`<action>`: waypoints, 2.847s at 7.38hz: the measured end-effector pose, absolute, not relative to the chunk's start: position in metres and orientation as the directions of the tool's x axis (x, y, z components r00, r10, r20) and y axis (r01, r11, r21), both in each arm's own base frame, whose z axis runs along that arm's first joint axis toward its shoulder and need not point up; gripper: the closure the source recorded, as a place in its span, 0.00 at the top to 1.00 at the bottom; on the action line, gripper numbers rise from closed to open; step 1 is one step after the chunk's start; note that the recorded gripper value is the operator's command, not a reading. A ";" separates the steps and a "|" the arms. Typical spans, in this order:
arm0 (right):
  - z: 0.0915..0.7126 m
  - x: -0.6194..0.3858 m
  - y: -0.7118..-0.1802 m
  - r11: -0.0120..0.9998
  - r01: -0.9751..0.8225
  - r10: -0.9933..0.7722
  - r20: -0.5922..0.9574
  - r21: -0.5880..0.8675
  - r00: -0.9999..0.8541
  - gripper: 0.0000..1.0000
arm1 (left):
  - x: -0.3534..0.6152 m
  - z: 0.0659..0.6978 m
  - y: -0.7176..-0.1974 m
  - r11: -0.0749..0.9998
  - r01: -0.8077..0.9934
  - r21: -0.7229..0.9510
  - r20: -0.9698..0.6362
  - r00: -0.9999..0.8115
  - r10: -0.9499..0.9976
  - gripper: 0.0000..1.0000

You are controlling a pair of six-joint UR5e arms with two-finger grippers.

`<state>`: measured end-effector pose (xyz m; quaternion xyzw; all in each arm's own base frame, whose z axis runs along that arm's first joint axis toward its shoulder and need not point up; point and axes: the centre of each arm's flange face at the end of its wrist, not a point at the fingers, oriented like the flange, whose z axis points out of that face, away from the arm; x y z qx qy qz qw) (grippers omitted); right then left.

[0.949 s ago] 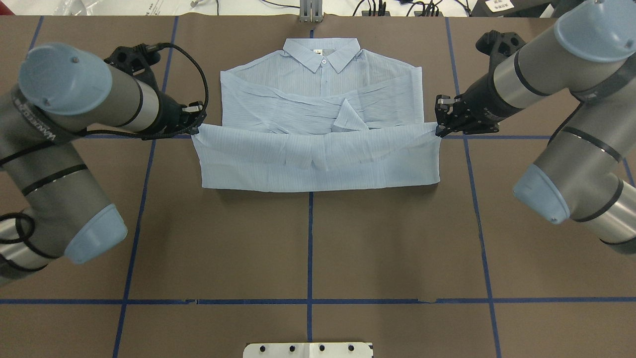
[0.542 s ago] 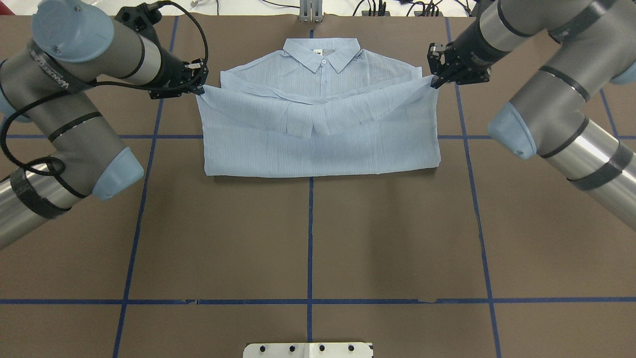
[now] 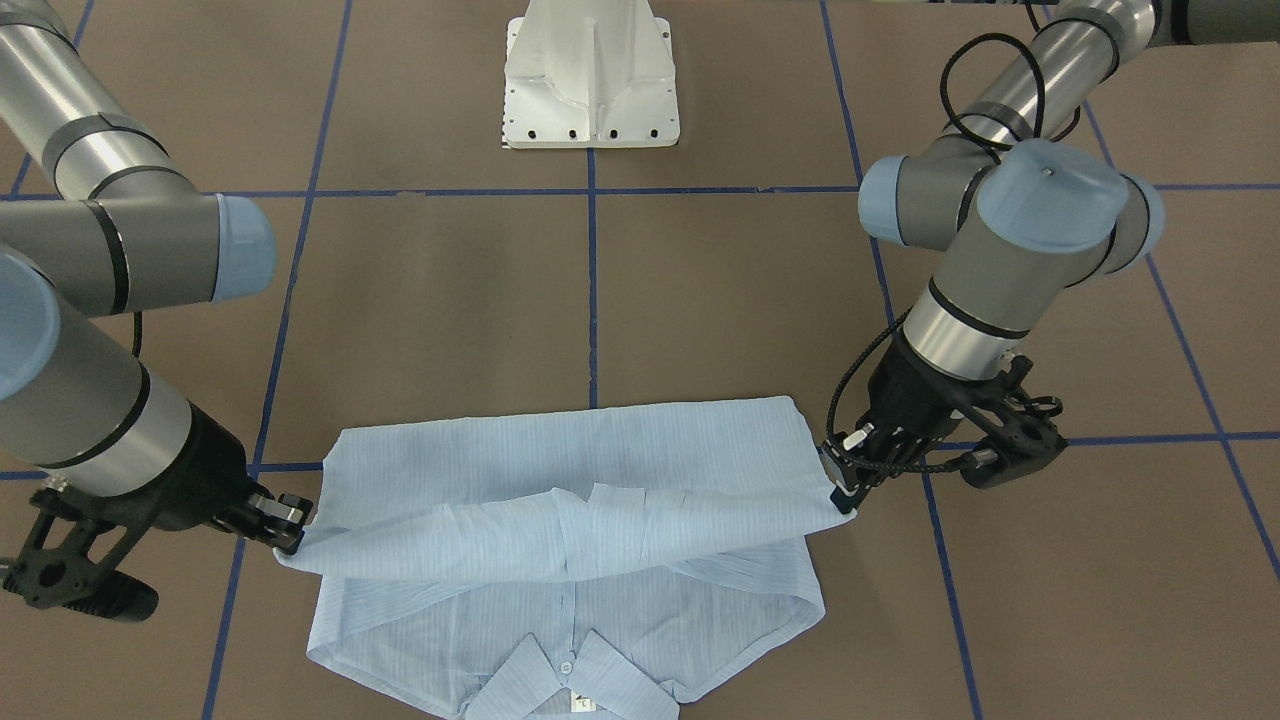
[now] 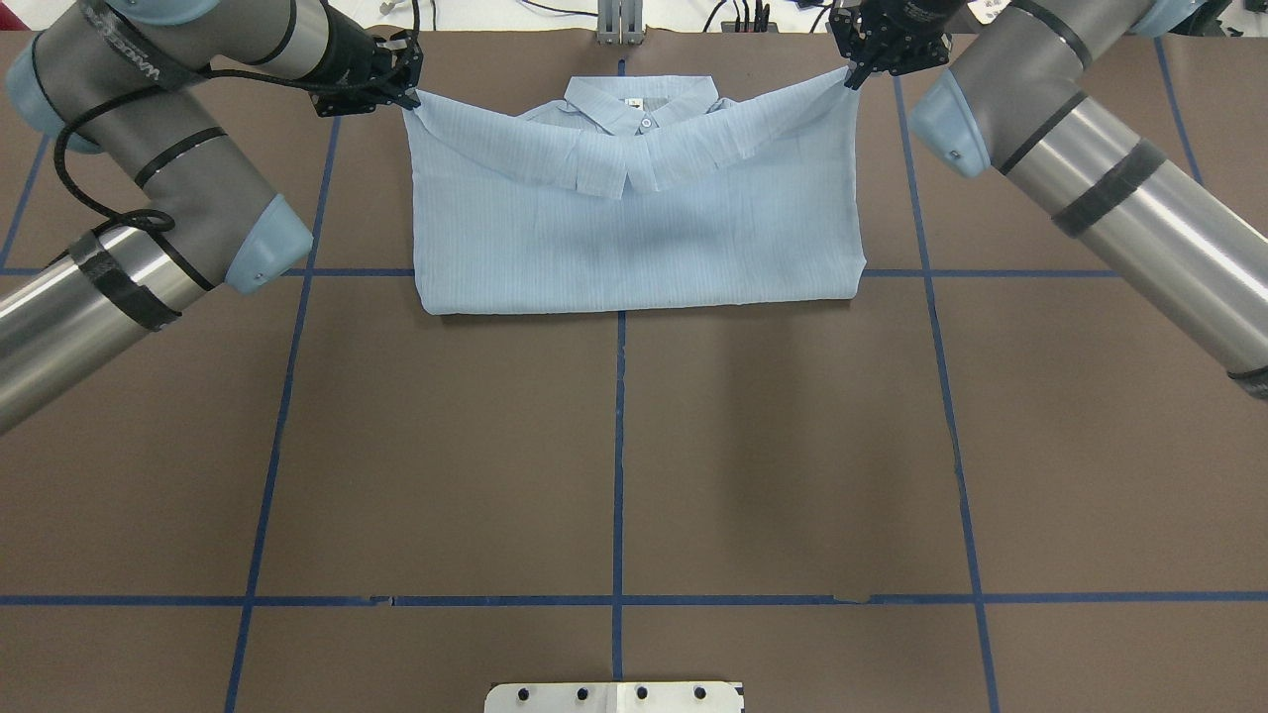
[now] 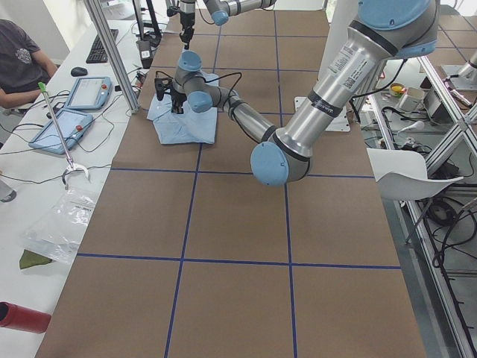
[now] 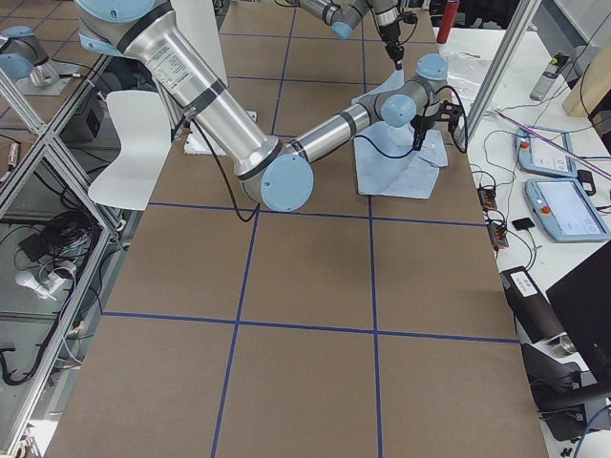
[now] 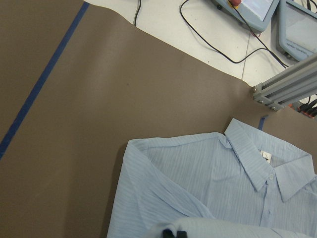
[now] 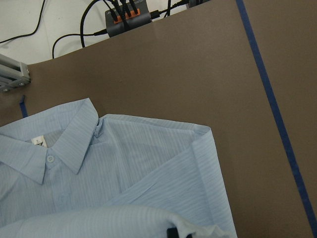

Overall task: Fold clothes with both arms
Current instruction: 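Lay the hem down near the collar and open both grippers, then move the right gripper to the folded shirt's side edge and grasp it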

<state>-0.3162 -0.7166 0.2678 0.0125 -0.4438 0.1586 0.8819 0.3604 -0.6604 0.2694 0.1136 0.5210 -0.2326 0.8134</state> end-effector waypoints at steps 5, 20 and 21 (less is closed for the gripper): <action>0.312 -0.378 -0.747 0.966 -0.236 0.236 0.750 -0.110 0.618 0.00 | 0.390 0.336 -0.701 0.866 0.497 -0.048 -0.915 0.325 -0.238 0.00; 0.338 -0.379 -0.739 0.972 -0.235 0.181 0.719 -0.025 0.671 1.00 | 0.417 0.325 -0.706 0.850 0.520 -0.086 -0.914 0.299 -0.275 1.00; 0.346 -0.382 -0.713 0.976 -0.218 0.159 0.732 -0.016 0.662 0.97 | 0.415 0.322 -0.705 0.850 0.520 -0.085 -0.916 0.296 -0.272 1.00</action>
